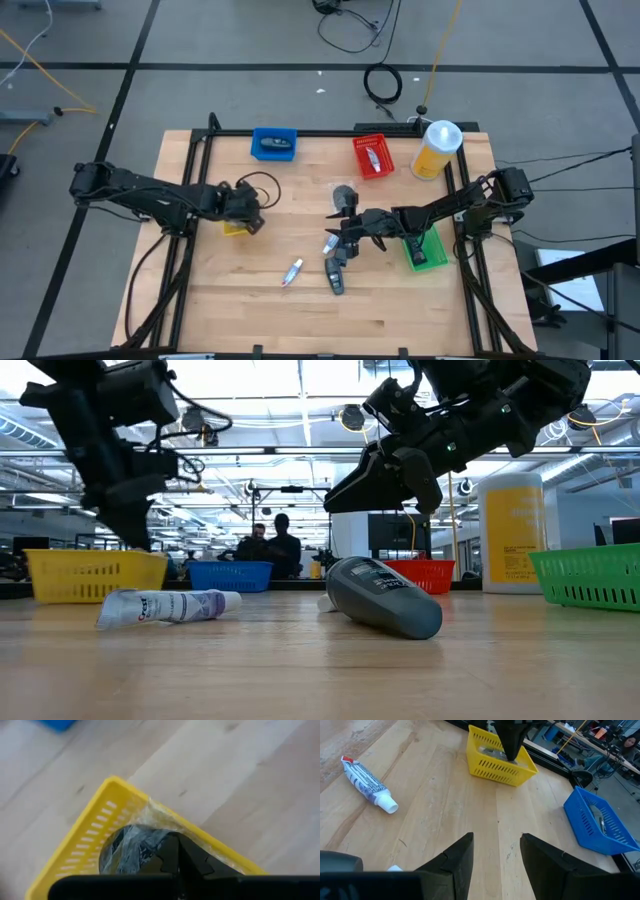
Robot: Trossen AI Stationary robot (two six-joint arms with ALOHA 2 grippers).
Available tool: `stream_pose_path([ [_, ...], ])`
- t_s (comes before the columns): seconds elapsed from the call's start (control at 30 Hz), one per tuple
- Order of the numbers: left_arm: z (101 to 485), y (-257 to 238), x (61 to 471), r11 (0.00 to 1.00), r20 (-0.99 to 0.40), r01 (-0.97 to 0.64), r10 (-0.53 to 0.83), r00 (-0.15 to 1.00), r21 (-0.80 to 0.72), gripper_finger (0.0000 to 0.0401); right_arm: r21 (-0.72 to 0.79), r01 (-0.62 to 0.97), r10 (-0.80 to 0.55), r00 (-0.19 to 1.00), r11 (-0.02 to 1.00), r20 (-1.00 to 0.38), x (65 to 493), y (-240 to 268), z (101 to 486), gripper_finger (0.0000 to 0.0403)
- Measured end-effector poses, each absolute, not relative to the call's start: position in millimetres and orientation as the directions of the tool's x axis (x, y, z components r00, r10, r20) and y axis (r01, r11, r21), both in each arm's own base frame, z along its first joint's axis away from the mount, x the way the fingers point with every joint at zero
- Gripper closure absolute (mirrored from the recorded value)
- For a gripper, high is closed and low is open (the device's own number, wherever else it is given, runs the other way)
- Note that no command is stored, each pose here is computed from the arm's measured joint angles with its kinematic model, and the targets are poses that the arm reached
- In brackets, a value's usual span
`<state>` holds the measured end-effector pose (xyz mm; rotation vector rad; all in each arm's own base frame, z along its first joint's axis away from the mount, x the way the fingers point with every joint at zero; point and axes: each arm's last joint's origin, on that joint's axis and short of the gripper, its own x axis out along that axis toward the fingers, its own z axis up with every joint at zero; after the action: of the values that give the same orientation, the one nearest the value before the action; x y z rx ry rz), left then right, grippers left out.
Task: Pick & Place Travel size toiletries
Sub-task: Put the black hairbrush into the yellow bin, then put the gray deodorant into the blue bin
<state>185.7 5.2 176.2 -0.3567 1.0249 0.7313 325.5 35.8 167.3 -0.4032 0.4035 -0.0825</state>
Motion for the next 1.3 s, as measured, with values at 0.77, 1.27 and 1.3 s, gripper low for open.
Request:
stream_pose_path([
  [0.77, 222.7, -28.9, 197.7, 0.829, -0.65, -0.55, 0.473, 0.595, 0.099, 0.0388, -0.404, -0.003, -0.164, 0.911, 0.915, -0.378, 325.0, 35.1, 166.0, 0.0248],
  [1.27, 224.4, -35.0, 200.5, 0.862, -0.631, -0.492, 0.448, 0.634, 0.118, 0.0382, -0.302, 0.176, -0.325, 0.752, 0.937, -0.573, 277.9, 26.3, 193.5, 0.0247],
  [1.3, 224.4, -35.0, 200.5, 0.862, -0.63, -0.492, 0.448, 0.634, 0.118, 0.0382, -0.295, 0.183, -0.328, 0.742, 0.938, -0.584, 274.8, 25.1, 190.3, 0.0245],
])
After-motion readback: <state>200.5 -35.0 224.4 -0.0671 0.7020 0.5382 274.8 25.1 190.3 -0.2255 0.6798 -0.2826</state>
